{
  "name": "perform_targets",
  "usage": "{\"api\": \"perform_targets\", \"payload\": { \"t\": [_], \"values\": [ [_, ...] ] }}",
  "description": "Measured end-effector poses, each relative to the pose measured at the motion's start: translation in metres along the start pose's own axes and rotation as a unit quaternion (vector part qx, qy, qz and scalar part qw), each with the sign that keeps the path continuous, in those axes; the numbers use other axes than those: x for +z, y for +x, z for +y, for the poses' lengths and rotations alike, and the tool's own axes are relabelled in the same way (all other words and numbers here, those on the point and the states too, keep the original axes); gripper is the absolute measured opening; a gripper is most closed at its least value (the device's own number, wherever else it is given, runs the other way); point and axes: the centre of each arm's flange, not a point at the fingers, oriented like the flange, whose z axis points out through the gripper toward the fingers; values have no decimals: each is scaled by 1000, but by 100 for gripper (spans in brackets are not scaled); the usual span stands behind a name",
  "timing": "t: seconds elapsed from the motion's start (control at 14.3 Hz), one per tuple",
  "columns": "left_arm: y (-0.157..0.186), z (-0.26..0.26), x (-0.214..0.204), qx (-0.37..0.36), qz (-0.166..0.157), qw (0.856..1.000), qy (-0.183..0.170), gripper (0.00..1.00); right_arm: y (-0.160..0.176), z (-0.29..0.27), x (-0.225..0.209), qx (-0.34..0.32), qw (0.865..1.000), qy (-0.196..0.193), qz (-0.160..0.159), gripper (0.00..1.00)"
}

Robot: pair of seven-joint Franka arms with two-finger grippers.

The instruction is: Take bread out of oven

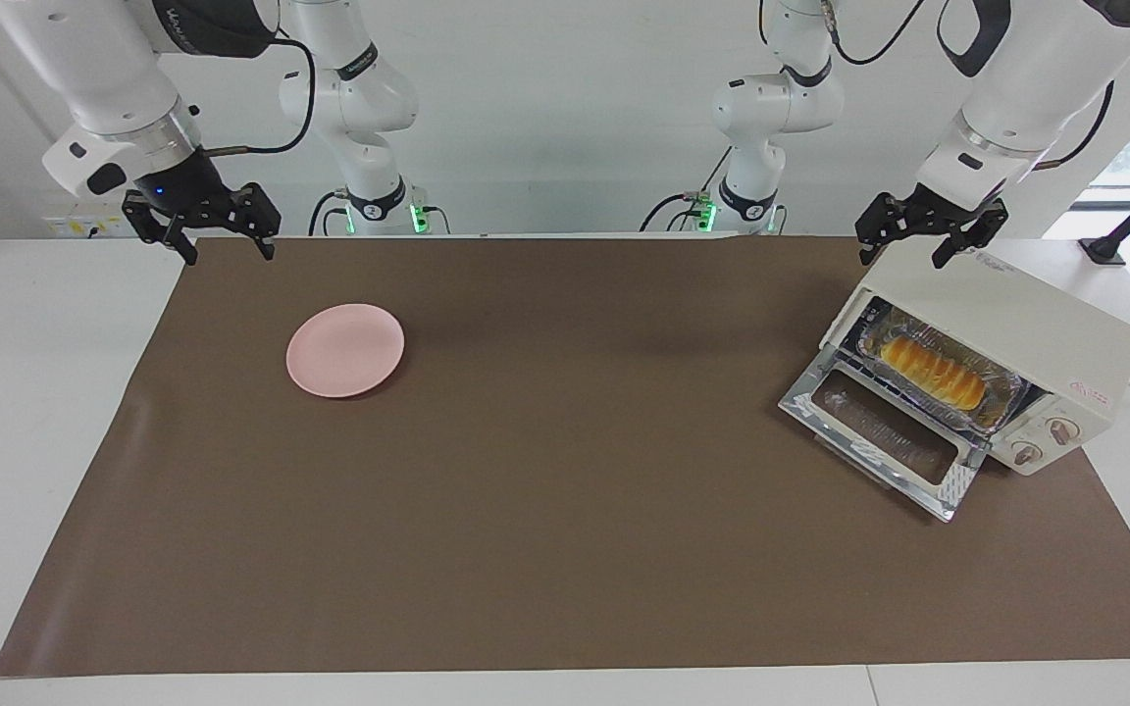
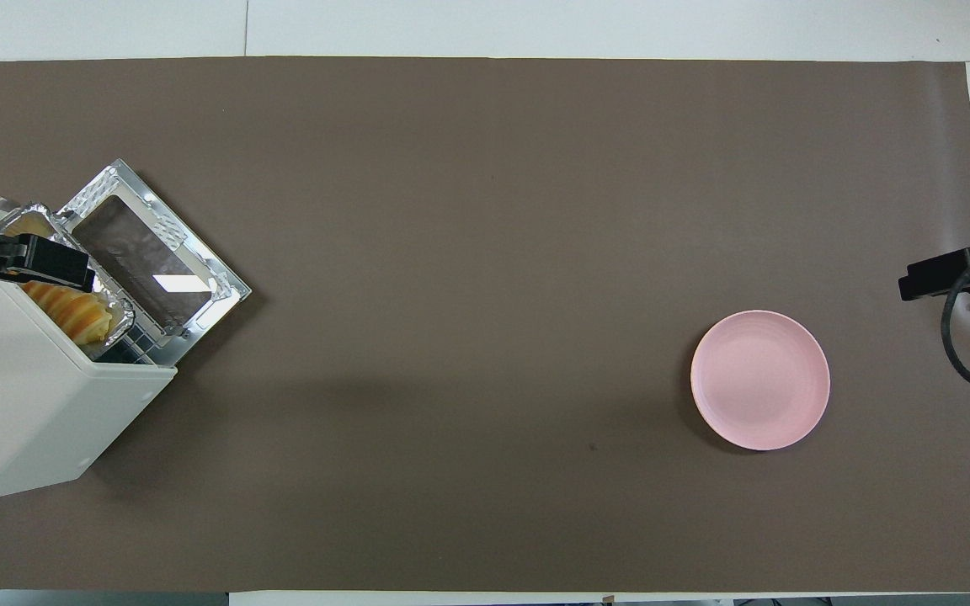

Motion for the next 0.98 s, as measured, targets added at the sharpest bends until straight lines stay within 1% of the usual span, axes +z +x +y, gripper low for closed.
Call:
{"api": "perform_targets", "payload": {
  "t": [0.42, 0.49, 0.63, 0.7, 0.84, 0.98],
  "values": [
    [1, 0, 4, 0, -2, 1000, 0, 100, 0, 0, 0, 0, 1000, 0, 0, 100],
    [2, -1, 5, -5, 2, 1000, 0, 100, 0, 0, 0, 0, 1000, 0, 0, 100],
    [7, -4, 3, -45, 23, 999, 6, 100, 0, 0, 0, 0, 1000, 0, 0, 100],
    [10, -6, 4, -61, 27, 998, 9, 100, 0, 0, 0, 0, 1000, 0, 0, 100],
    [23, -15, 15, -87, 23, 995, 30, 100, 0, 0, 0, 0, 1000, 0, 0, 100],
    [52, -26, 39, -143, 17, 987, 66, 100, 0, 0, 0, 0, 1000, 0, 0, 100]
  ]
}}
